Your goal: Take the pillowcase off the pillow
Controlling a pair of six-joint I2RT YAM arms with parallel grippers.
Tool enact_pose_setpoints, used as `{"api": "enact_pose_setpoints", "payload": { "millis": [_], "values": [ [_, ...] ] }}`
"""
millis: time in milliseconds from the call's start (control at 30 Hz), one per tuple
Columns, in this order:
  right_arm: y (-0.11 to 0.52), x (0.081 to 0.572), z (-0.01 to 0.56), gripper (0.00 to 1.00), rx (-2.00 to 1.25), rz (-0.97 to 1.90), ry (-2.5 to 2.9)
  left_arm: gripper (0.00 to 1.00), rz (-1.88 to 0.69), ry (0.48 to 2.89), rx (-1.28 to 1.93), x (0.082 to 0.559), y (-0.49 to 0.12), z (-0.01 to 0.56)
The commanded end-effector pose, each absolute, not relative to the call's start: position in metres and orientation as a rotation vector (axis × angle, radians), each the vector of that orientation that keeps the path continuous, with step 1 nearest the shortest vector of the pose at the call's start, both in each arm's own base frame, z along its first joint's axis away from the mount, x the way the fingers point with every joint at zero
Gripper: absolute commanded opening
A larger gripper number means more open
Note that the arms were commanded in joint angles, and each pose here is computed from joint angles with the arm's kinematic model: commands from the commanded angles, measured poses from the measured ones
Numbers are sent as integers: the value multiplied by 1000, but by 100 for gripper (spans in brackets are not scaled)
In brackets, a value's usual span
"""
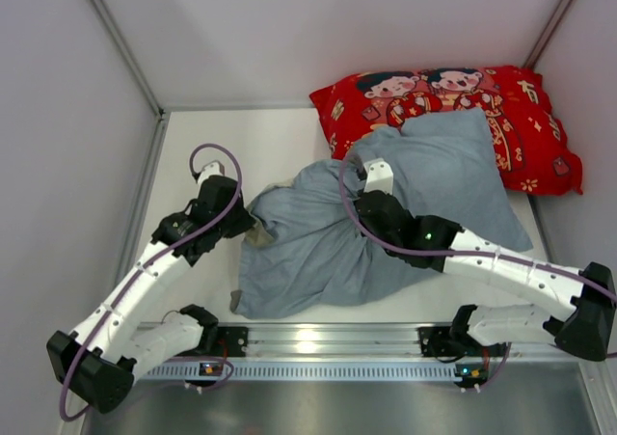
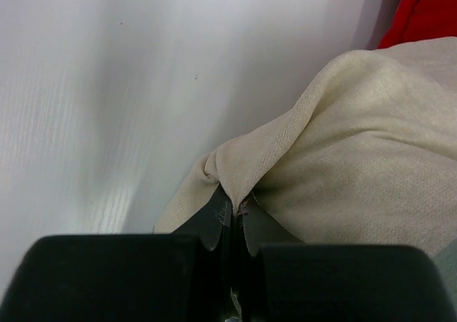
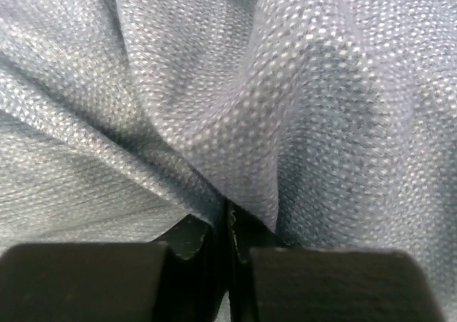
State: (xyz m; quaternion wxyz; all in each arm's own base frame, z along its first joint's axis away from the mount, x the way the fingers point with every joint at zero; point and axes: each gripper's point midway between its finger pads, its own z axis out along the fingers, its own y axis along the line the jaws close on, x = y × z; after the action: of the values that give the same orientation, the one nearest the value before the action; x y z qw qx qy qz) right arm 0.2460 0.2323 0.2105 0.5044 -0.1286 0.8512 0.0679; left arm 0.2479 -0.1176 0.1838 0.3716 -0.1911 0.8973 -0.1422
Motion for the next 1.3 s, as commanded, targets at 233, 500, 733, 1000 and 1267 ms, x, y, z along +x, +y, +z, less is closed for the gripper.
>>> {"api": "enact_pose_setpoints", "payload": {
  "millis": [233, 500, 733, 1000, 1267],
  "values": [
    [189, 255, 185, 0, -317, -36, 2106, 30, 86, 2121, -607, 230, -28, 254],
    [212, 254, 181, 0, -347, 166, 2145, 50, -538, 2129, -324, 214, -111, 330],
    [260, 244, 188, 0, -414, 544, 2168, 54, -847, 2207, -140, 206, -174, 307],
    [300, 219, 206, 0, -530, 864, 2129, 68, -621, 2311, -142, 215, -183, 255],
    [301, 199, 212, 0, -581, 960, 2121, 68, -461, 2367, -144, 237, -218, 224]
  ]
}}
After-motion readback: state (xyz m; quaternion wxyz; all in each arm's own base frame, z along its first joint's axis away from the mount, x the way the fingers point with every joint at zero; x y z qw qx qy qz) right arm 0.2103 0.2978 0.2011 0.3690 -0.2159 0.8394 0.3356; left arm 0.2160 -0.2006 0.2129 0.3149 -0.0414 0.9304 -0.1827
